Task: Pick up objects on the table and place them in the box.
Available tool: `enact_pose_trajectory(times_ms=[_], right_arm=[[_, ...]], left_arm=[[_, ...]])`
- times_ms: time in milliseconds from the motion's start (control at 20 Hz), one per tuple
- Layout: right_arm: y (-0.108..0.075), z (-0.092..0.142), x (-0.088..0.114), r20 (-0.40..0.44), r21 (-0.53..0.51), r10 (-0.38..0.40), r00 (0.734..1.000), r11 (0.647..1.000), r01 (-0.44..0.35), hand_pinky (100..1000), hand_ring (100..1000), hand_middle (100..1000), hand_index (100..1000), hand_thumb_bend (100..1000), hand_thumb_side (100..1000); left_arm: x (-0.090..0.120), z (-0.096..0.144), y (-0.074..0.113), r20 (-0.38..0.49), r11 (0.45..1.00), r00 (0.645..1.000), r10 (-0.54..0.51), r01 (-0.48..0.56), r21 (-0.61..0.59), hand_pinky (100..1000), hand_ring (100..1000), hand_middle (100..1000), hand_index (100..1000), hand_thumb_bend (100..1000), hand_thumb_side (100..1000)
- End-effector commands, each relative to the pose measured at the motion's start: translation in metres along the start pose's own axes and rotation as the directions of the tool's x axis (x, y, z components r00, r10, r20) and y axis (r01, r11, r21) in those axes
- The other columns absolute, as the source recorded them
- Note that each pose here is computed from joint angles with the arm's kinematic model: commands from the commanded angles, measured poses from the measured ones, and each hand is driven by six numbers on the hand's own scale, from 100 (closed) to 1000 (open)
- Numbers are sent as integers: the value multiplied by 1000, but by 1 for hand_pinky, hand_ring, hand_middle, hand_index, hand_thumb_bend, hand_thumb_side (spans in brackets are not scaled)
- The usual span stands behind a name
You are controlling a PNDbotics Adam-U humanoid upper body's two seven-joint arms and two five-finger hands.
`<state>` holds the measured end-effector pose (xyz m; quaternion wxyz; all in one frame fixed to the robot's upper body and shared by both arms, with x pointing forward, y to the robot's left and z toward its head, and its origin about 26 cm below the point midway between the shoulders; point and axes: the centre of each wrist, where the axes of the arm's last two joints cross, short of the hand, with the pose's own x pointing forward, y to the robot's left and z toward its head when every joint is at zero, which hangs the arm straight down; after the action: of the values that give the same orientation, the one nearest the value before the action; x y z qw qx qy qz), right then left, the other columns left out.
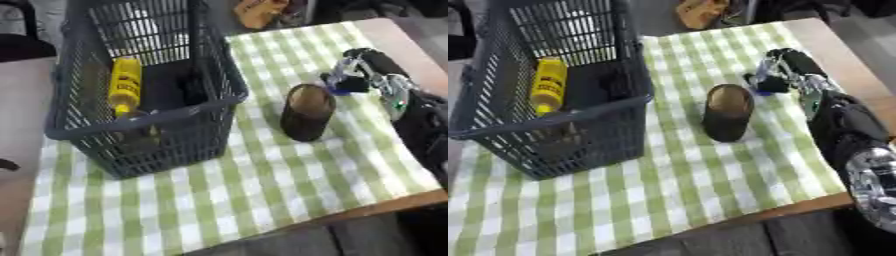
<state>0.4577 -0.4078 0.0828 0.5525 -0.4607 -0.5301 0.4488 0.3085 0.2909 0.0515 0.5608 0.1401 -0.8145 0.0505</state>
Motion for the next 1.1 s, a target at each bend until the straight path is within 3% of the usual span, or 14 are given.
enact_pose_trajectory(times_ms=[50, 200, 250, 300, 350, 450, 600, 750, 1000, 1050, 1100], right_arm=[[-13, -2, -3, -18, -37, 9, 1000, 999, -10, 177, 419, 530, 775, 423, 139], [-13, -2, -3, -45, -77, 19, 999, 997, -23, 142, 378, 487, 728, 387, 100], [-13, -2, -3, -53, -96, 20, 998, 995, -25, 107, 334, 431, 648, 336, 100], [-13, -2, -3, -63, -118, 19, 998, 993, -26, 107, 334, 431, 648, 336, 100], [-12, -2, -3, -70, -135, 17, 997, 990, -27, 100, 295, 386, 572, 298, 100], [-10, -1, -4, -83, -167, 12, 996, 986, -25, 100, 274, 354, 534, 269, 100], [-8, 0, -5, -93, -196, 1, 996, 980, -20, 100, 270, 347, 528, 256, 100], [-7, 1, -5, -103, -231, -19, 995, 973, -5, 100, 263, 298, 483, 127, 100], [-17, -2, -2, -72, -308, -81, 994, 950, 55, 100, 258, 284, 475, 113, 100], [-22, -4, 0, -53, -322, -89, 995, 944, 68, 100, 258, 281, 473, 100, 297], [-31, -7, 5, -21, -341, -95, 995, 936, 82, 100, 258, 278, 473, 100, 100]], left_arm=[[6, -4, 0, 23, 1000, 1000, 5, -5, -4, 371, 806, 746, 760, 398, 905], [6, -4, 0, 24, 1000, 1000, 5, -5, -4, 371, 806, 746, 760, 398, 905], [6, -4, 0, 24, 1000, 1000, 5, -5, -4, 371, 806, 746, 760, 397, 906], [6, -4, 0, 24, 1000, 1000, 5, -5, -4, 371, 806, 746, 760, 397, 906], [6, -4, 0, 24, 1000, 1000, 5, -5, -3, 372, 805, 746, 759, 397, 906], [6, -4, 0, 24, 1000, 1000, 5, -5, -3, 372, 805, 746, 759, 397, 906], [6, -4, 0, 25, 1000, 1000, 6, -6, -4, 372, 805, 745, 759, 397, 906], [6, -4, 0, 25, 1000, 1000, 5, -5, -3, 372, 805, 745, 759, 398, 906], [6, -5, 1, 26, 1000, 1000, 5, -5, -2, 373, 804, 745, 759, 397, 906], [6, -5, 1, 27, 1000, 1000, 4, -4, -1, 373, 804, 745, 759, 397, 905], [6, -5, 1, 26, 1000, 1000, 4, -4, -1, 373, 804, 745, 759, 397, 906]])
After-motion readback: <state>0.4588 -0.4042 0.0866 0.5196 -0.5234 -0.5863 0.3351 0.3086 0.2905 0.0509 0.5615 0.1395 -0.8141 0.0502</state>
